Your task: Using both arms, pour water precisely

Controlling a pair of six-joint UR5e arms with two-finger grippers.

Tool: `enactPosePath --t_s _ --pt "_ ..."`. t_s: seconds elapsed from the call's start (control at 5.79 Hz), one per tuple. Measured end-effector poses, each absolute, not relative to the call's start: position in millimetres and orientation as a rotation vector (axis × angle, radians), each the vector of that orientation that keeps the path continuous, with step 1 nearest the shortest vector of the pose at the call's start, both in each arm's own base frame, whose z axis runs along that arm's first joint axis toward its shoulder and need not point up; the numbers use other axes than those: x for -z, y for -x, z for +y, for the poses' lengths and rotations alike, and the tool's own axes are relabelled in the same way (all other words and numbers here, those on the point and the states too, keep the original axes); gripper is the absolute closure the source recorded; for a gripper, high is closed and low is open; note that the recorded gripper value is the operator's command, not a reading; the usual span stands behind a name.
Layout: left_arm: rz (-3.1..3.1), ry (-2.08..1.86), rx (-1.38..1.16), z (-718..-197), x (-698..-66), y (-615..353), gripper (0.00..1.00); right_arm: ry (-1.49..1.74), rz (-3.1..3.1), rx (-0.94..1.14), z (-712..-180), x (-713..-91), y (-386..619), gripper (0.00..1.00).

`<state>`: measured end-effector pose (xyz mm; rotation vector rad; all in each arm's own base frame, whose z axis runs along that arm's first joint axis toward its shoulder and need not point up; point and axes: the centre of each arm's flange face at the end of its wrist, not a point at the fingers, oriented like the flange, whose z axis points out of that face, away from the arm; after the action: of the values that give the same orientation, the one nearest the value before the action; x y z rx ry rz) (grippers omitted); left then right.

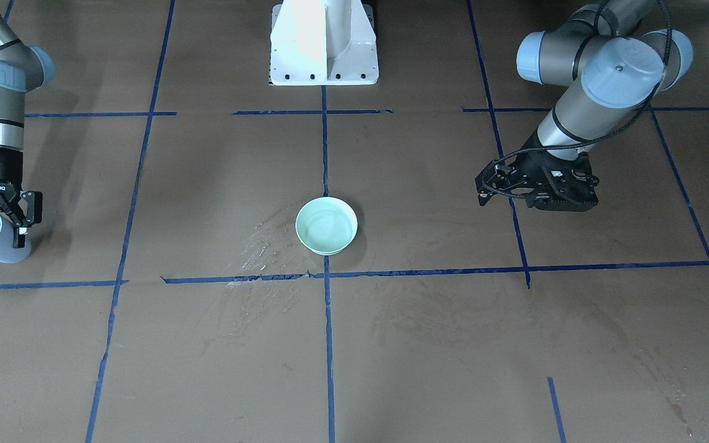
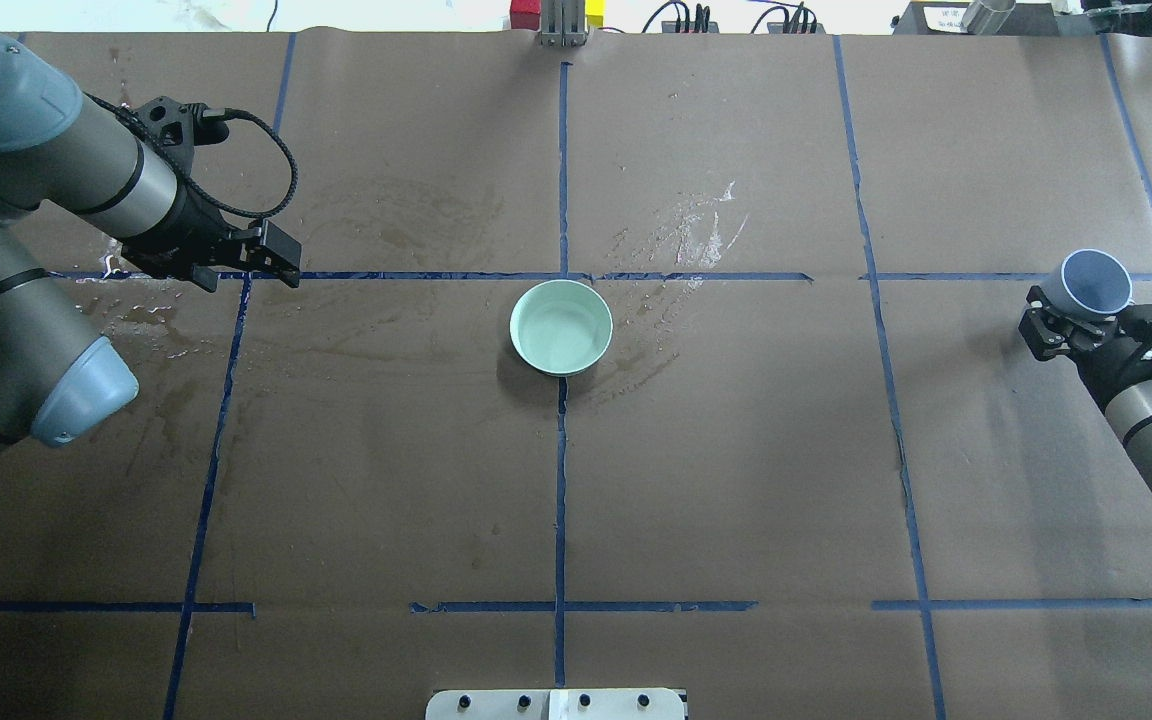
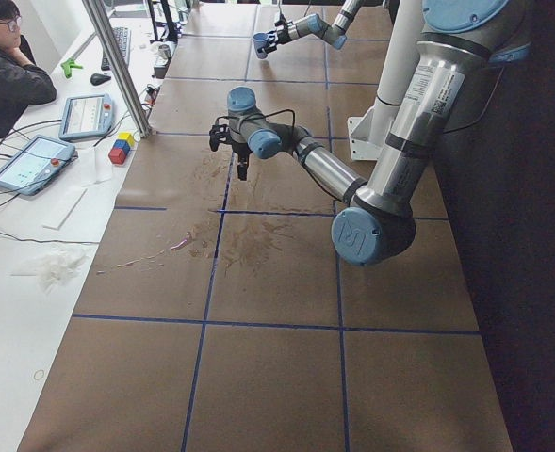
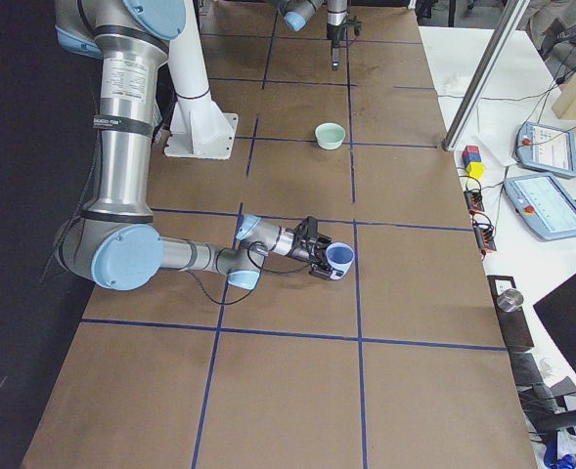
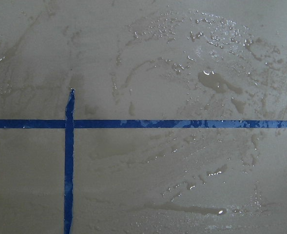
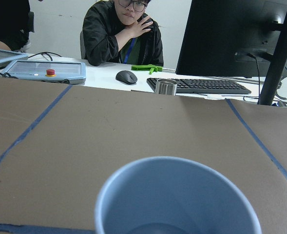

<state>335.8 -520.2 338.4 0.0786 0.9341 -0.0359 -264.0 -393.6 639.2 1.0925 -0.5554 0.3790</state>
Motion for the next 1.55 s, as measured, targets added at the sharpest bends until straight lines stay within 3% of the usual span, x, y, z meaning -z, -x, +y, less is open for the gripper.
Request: enactPosePath --t_s 0.35,1.04,1.55 --pt "0.934 -0.079 0.036 -520 -338 -336 0.00 -1.139 -0.570 -0.323 -397 -604 271 0.95" --pt "0.934 -0.078 0.035 -520 -339 -336 0.00 -1.252 -0.582 -0.105 -414 -499 313 1.00" --pt "0.936 -0.077 0.034 -520 -338 -337 0.00 -1.278 -0.448 0.102 -430 -394 367 1.00"
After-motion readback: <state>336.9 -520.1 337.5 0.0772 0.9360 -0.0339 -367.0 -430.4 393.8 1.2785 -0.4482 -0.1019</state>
